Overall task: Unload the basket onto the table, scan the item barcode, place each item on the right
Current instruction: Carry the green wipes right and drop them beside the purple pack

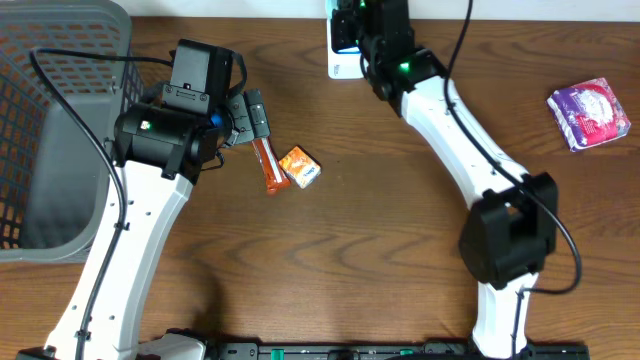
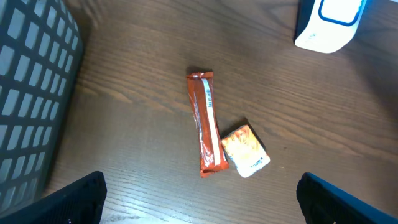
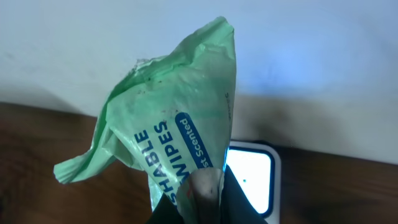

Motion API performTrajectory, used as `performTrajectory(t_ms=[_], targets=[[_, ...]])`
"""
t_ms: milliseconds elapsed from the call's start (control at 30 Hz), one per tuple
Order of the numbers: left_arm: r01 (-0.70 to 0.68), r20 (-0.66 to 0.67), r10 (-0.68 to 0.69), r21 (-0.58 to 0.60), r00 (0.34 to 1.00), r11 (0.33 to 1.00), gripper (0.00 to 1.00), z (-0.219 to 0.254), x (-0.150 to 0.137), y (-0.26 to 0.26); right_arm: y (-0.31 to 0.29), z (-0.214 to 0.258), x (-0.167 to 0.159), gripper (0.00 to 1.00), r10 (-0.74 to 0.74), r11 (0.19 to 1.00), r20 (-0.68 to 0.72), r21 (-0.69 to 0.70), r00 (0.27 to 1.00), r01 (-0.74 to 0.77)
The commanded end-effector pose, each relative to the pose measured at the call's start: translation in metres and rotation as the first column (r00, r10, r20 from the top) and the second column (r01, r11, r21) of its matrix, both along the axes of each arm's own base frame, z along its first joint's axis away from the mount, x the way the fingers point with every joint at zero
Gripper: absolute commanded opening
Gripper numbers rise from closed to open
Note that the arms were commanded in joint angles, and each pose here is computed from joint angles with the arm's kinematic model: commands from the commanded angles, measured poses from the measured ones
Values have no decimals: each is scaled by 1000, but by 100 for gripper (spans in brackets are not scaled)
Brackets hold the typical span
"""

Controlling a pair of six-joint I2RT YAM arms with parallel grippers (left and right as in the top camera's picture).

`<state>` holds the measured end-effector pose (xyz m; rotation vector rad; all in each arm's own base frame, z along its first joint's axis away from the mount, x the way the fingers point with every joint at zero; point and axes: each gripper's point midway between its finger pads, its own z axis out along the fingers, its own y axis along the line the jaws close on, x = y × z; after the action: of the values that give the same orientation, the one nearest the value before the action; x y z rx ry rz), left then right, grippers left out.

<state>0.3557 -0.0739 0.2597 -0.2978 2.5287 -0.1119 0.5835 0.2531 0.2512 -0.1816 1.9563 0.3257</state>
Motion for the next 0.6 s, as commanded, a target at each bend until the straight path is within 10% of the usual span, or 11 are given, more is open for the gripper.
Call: performTrajectory(t_ms=[0, 567], targets=[[-5, 15, 5, 7, 1000, 1000, 98, 6, 1, 3, 6, -68, 13, 1, -18, 999, -81, -33, 997, 15], [-5, 15, 5, 7, 1000, 1000, 98, 6, 1, 3, -117, -86, 45, 1, -347, 918, -53, -223, 936, 328]])
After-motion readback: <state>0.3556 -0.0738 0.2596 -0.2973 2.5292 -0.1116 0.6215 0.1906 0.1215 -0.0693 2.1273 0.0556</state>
